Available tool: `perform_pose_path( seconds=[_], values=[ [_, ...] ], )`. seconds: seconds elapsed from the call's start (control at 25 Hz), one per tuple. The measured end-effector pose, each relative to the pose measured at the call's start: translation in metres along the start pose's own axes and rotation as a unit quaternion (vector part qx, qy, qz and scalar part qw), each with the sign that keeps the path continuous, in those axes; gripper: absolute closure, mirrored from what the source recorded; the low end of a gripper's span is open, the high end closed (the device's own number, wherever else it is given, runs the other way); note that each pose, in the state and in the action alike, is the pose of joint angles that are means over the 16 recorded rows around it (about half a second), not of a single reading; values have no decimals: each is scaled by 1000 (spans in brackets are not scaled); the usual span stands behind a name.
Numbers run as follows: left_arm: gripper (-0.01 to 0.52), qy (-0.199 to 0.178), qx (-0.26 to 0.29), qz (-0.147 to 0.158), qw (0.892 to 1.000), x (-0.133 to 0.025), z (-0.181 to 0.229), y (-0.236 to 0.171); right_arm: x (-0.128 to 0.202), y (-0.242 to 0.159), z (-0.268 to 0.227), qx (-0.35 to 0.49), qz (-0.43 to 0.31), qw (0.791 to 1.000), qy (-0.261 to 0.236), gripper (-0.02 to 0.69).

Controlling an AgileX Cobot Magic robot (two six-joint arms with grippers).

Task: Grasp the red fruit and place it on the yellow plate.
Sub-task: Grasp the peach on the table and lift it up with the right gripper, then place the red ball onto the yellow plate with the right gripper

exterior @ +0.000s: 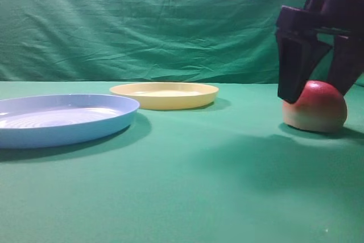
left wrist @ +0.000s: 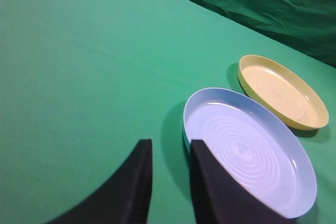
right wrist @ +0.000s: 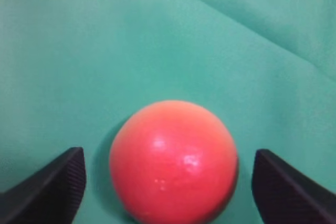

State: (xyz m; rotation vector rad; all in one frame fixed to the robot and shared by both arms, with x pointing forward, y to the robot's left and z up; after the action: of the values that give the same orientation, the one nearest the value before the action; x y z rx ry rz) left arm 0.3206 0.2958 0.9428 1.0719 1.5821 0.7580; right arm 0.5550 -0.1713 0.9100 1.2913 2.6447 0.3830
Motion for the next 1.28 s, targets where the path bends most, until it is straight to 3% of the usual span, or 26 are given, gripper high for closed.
perform_pose_path(
  seconds=[0.24, 0.48, 0.72, 0.92, 1.28],
  values=[
    [357, 0, 0, 0, 1000, 0, 0, 0, -4, 22, -6, -27, -3, 1000, -6, 284],
    [357, 0, 0, 0, 1000, 0, 0, 0, -3, 70, -29, -98, -24, 995, -19, 403],
    [357, 0, 0, 0, 1000, 0, 0, 0, 15, 124, -39, -167, -59, 984, -22, 444],
    [357, 0, 0, 0, 1000, 0, 0, 0, 37, 157, -19, -191, -91, 977, -15, 398],
    [357, 0, 0, 0, 1000, 0, 0, 0, 56, 179, 22, -177, -132, 975, -10, 166]
  ],
)
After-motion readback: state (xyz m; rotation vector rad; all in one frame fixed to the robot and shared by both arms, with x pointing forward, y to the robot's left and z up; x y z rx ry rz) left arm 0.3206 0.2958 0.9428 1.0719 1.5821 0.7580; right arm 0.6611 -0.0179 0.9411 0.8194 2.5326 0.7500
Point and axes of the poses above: a point on each arm's last joint axis where the gripper is mounted, z pointing out along that axis toward the gripper, x along the wrist's bending axis when the last joint is at zero, y = z × x, the point moved 3 cm from there along z, pointing out along that axis toward the gripper, and after that the axes turned 9 degrees about -z, right-handed, at the moved point
